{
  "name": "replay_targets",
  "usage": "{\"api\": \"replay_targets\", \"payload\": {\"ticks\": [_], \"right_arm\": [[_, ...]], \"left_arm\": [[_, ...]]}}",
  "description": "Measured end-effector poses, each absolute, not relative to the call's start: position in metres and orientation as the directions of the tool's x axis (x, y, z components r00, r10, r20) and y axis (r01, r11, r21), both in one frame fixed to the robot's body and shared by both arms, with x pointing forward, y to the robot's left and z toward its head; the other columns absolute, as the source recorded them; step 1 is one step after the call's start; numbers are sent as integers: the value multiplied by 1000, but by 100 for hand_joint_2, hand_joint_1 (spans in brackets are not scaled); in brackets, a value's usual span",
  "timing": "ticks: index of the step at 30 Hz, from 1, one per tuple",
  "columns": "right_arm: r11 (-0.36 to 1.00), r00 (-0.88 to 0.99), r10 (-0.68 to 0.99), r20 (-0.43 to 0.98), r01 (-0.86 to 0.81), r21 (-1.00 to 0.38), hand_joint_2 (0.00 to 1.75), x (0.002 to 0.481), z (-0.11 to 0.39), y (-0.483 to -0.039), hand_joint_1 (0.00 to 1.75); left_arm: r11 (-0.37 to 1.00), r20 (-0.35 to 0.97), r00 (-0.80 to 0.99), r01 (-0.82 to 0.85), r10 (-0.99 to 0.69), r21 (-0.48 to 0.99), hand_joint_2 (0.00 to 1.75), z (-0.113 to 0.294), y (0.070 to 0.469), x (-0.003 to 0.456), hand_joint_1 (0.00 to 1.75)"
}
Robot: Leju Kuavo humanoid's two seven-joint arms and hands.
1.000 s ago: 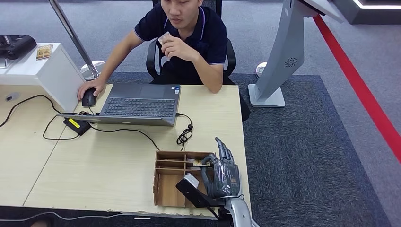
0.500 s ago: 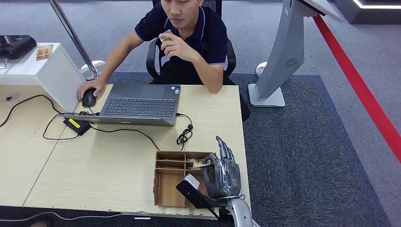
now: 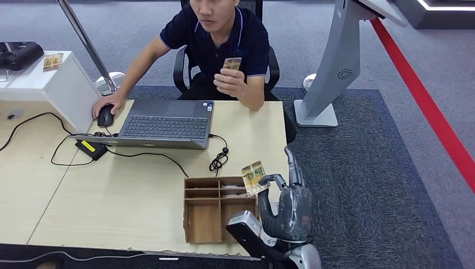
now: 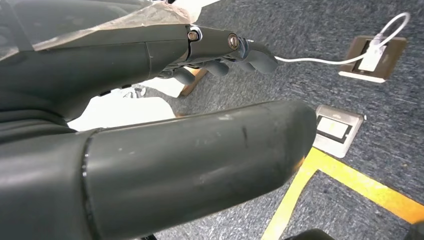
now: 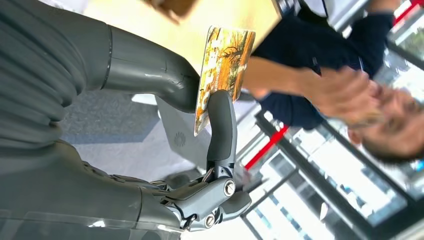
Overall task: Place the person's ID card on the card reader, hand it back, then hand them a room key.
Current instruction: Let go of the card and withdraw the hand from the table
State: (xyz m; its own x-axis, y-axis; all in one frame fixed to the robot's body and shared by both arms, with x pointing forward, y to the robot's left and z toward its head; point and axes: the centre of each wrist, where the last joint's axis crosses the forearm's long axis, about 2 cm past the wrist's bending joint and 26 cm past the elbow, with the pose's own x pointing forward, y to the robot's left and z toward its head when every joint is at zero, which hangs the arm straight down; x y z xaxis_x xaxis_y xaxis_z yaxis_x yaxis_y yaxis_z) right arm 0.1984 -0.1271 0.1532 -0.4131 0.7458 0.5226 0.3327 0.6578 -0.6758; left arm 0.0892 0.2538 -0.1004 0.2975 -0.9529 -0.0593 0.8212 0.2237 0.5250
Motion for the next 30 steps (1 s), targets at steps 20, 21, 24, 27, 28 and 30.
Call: {"api": "replay_targets", "payload": {"ticks": [20, 21, 24, 27, 28, 30], "right_arm": [[715, -490, 694, 527, 552, -429, 175, 191, 219, -185, 175], [718, -498, 692, 523, 551, -425, 175, 191, 220, -184, 175], [727, -520, 684, 512, 548, -414, 175, 194, 220, -179, 175], [729, -526, 682, 508, 545, -415, 175, 201, 220, -173, 175], [729, -525, 682, 510, 543, -417, 175, 203, 219, -171, 175], [731, -523, 680, 513, 538, -420, 175, 207, 218, -167, 175]], "left_arm": [[277, -53, 355, 806, -933, 523, 0, -101, 258, 90, 0], [277, -53, 355, 806, -933, 523, 0, -100, 258, 90, 0], [272, -54, 350, 807, -935, 524, 0, -100, 257, 90, 0], [265, -55, 343, 809, -938, 526, 0, -100, 257, 91, 0], [262, -55, 340, 809, -939, 526, 0, -100, 257, 91, 0], [260, -55, 338, 809, -940, 527, 0, -100, 257, 91, 0]]}}
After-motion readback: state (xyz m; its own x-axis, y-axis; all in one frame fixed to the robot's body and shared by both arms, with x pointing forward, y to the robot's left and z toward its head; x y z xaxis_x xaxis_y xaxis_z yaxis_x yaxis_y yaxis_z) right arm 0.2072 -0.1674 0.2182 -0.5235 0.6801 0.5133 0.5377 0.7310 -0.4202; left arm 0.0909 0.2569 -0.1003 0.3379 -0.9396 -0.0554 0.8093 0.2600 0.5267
